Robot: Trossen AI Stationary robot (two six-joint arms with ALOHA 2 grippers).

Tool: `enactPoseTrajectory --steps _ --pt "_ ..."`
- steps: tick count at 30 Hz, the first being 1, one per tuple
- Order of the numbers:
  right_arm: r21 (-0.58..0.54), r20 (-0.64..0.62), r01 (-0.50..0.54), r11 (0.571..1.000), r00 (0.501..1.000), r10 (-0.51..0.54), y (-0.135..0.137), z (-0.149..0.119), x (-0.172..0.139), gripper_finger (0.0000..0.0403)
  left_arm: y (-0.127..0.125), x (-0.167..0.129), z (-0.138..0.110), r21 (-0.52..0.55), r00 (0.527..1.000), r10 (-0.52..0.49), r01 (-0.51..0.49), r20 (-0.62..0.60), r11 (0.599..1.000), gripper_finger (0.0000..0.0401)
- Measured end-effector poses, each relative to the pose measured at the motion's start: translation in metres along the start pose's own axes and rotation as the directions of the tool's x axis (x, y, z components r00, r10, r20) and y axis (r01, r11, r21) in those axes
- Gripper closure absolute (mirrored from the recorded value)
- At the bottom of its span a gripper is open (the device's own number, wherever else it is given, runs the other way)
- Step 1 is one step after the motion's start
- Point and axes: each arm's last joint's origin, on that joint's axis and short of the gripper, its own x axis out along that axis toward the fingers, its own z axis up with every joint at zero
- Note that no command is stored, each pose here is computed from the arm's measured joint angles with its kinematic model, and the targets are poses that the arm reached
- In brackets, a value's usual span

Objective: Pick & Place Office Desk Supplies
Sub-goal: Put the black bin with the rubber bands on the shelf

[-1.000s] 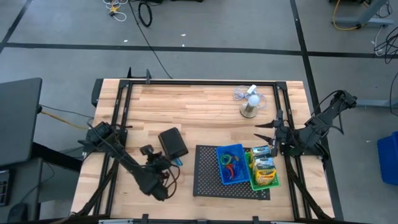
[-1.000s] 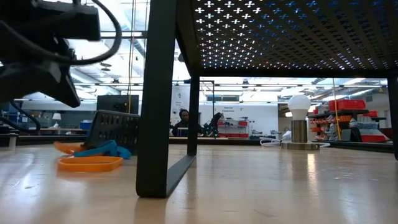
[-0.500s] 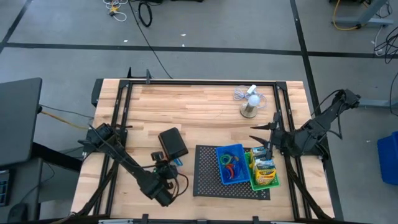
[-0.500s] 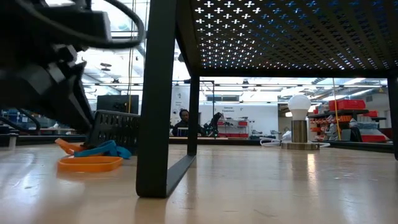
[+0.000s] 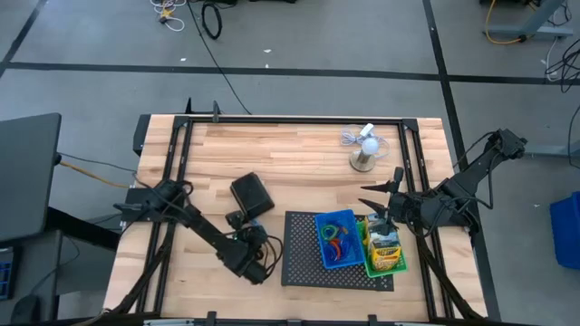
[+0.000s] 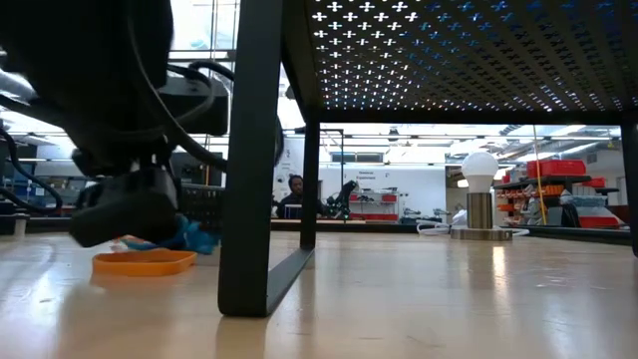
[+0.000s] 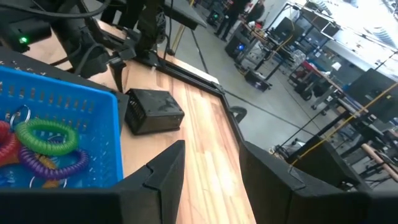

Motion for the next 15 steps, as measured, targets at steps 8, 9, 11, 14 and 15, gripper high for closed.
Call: enactPoseTrajectory --steps 8,9,11,14,15 --pt "-0.011 0.0 0.001 1.0 1.0 -0.001 0.0 0.0 0.0 0.0242 0.021 0.01 -0.007 0.038 0.981 0.165 -0.162 -0.098 0.986 0.0132" --pt "-0.012 0.0 0.001 1.0 1.0 -0.001 0.0 0.0 0.0 0.0242 0.024 0.01 -0.007 0.035 0.977 0.19 -0.187 -0.101 0.982 0.0137" --pt "-0.013 -0.001 0.001 1.0 1.0 -0.001 0.0 0.0 0.0 0.0242 0.03 0.01 -0.009 0.04 0.967 0.231 -0.228 -0.106 0.973 0.0149" --pt "-0.016 -0.001 0.001 1.0 1.0 -0.001 0.0 0.0 0.0 0.0242 0.03 0.012 -0.012 0.028 0.966 0.245 -0.244 -0.086 0.969 0.0162" --pt "-0.016 0.0 0.0 1.0 1.0 0.0 0.0 0.0 0.0 0.0242 0.031 0.013 -0.013 0.017 0.966 0.248 -0.247 -0.073 0.969 0.0165"
